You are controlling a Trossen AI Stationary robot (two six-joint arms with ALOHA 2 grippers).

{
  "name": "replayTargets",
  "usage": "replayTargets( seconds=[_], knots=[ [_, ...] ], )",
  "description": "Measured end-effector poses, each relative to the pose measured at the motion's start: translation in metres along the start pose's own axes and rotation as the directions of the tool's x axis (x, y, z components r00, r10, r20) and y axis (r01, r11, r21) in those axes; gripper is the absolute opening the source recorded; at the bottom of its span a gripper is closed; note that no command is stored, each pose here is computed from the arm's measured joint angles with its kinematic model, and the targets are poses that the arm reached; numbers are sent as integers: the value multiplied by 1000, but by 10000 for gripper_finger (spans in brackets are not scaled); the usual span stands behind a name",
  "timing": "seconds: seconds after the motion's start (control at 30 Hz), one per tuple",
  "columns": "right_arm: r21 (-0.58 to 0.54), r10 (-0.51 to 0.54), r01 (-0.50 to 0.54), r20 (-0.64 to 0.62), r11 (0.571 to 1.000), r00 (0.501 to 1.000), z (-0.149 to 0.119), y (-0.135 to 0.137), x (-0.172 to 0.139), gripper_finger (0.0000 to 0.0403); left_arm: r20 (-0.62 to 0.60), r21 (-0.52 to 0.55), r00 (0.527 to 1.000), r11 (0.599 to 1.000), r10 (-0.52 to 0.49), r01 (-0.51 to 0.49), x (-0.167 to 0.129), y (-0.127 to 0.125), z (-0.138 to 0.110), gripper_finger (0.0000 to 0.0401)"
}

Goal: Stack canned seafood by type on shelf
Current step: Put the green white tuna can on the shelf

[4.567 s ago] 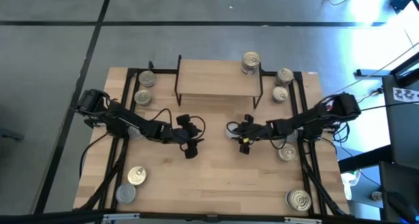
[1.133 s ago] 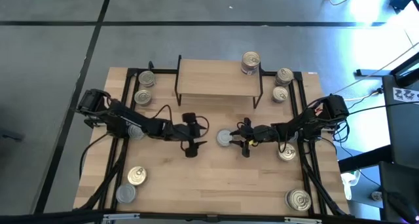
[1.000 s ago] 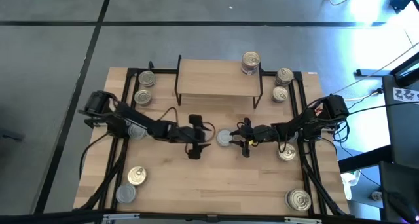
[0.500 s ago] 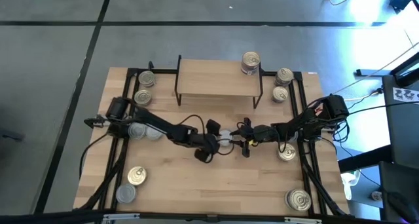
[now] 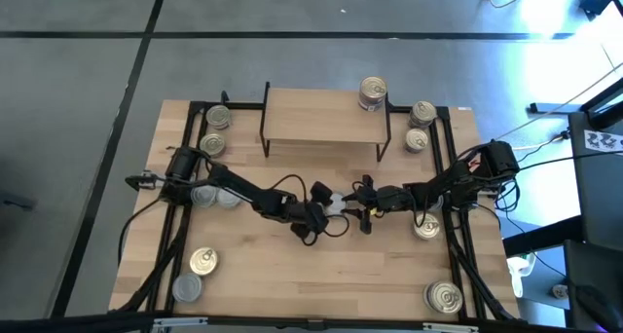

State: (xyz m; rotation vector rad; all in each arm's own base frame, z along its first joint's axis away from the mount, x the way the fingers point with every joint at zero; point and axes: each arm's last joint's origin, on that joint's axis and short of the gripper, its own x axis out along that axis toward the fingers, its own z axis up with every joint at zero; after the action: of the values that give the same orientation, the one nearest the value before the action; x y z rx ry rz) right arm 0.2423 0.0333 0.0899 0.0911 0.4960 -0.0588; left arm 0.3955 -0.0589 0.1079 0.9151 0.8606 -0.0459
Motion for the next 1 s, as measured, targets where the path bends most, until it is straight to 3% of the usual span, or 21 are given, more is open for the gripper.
replayTargets(
  seconds=[0.63,1.0],
  knots=[
    [-5,-24,24,-8,1000,1000,-6,-1,4,182,31,-28,997,997,67,-66,7,10,-3,294],
    [-3,-16,16,-8,1000,1000,-6,-1,4,182,26,78,995,992,95,-97,8,13,-4,294]
  ],
)
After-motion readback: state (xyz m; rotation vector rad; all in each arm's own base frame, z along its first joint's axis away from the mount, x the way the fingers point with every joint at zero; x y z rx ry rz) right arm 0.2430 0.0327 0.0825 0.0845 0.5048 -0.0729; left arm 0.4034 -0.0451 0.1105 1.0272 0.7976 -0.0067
